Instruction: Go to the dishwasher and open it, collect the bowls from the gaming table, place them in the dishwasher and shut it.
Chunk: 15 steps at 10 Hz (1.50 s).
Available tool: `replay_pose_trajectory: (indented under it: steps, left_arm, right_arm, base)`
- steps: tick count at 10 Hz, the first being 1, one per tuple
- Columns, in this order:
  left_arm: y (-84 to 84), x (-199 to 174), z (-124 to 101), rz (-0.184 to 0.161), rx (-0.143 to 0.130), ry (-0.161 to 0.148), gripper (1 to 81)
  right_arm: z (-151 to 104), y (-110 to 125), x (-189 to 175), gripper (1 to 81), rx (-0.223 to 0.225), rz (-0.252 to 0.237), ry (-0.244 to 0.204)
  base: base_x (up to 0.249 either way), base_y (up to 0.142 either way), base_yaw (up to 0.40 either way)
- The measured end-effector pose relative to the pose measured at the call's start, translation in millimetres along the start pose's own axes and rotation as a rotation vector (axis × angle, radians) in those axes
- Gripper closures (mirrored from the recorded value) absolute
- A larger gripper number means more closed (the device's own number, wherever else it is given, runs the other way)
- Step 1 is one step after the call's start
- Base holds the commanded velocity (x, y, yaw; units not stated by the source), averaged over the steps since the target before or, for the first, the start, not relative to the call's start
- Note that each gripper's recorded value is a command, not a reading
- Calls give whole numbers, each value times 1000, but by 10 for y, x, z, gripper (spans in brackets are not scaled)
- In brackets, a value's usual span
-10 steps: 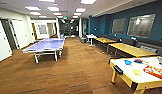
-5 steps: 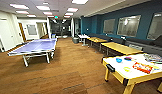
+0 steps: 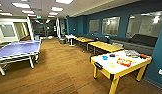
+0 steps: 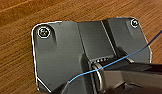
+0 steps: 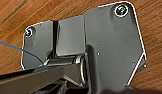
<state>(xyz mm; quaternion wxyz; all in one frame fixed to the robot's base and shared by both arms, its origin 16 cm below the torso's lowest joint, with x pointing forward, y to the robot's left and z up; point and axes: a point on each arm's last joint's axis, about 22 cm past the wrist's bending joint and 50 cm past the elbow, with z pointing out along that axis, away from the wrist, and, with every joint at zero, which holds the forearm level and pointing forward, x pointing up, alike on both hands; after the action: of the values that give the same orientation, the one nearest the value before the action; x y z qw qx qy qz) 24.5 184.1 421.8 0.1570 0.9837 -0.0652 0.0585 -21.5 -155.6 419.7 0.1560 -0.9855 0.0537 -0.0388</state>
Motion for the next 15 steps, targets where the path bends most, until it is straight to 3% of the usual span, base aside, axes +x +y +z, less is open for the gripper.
replay_pose_trajectory:
  steps: [5, 15]
  left_arm:
    - [75, 59, 5, -27, -23, 13, 10]
    - [-19, 62, -23, -30, -15, 15, 10]
  right_arm:
    - [-27, 126, 34, 10, -16, -1, 4]
    - [-20, 95, 52, 10, -12, -1, 6]
  base:
    - [0, 0, -400]
    - [0, 0, -398]
